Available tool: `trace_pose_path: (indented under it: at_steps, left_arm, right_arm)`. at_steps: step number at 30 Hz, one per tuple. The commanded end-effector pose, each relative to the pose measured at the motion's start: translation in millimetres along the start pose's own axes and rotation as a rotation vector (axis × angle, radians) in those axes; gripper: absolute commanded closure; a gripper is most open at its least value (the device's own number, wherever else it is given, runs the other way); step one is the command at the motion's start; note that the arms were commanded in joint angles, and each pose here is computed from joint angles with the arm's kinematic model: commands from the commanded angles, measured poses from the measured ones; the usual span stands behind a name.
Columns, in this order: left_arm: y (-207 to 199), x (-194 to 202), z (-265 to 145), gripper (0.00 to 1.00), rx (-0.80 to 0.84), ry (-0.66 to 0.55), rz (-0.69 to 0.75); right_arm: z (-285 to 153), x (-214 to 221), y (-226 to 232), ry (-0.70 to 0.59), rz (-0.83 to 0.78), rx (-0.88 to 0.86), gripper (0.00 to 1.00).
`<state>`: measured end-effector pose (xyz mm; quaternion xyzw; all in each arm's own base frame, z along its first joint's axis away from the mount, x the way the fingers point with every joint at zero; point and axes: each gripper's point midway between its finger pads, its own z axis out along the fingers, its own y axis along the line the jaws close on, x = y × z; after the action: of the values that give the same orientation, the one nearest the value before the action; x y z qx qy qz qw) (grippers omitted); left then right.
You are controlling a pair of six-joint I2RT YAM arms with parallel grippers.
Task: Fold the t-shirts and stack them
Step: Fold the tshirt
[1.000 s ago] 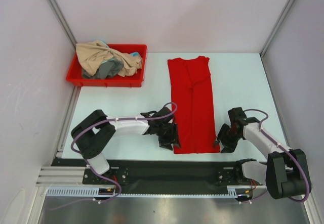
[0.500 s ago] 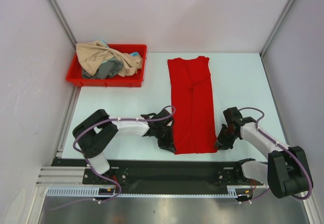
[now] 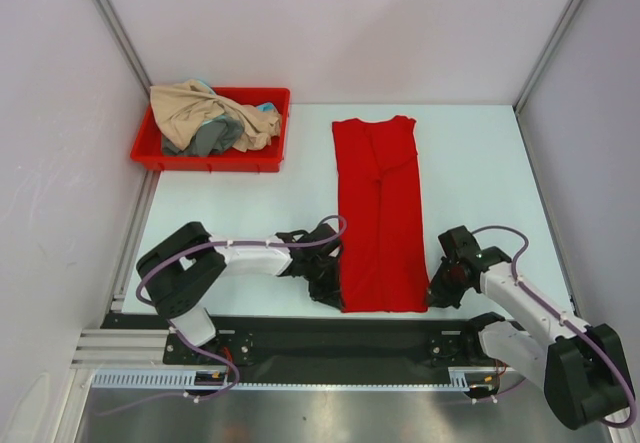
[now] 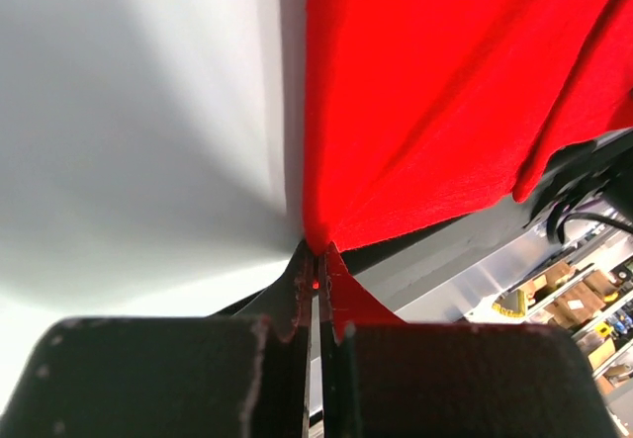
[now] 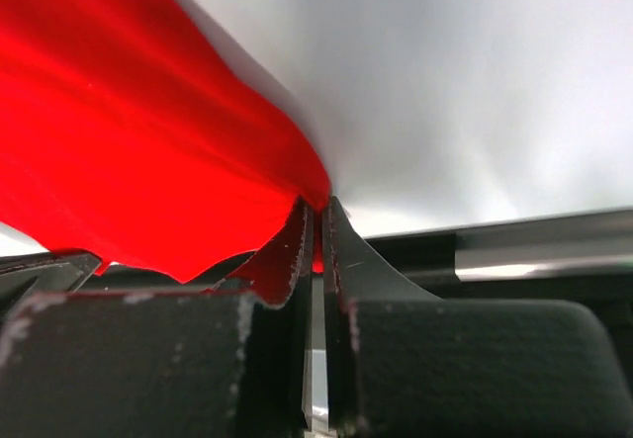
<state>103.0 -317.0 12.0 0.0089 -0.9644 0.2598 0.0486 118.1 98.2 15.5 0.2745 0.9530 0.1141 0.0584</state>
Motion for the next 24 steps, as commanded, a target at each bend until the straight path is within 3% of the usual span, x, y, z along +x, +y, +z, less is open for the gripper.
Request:
trace_pose_path:
  at_steps: [1,8,14,20,24]
  left_arm:
    - [42,18,0,1.0,-0.141,0.016,-0.031]
    - [52,20,-3,1.0,-0.161,0.024,-0.023]
    - [33,9,-18,1.0,-0.153,-0.007,0.056]
    - [-2,-39,-43,1.0,-0.085,-0.07,0.052]
    - [-23,-96,-62,1.0,-0.03,-0.128,0.026]
  right_arm:
    - [-6,5,-15,-0.005,0.044,0.062,1.0]
    - [-7,4,-15,-0.014,0.069,0.075,1.0]
    - [-24,-8,4,-0.058,-0.004,-0.005,1.0]
    - [-46,-46,59,-0.09,-0.08,-0.111,1.0]
    - [-50,-84,94,-0.102,-0.123,-0.14,1.0]
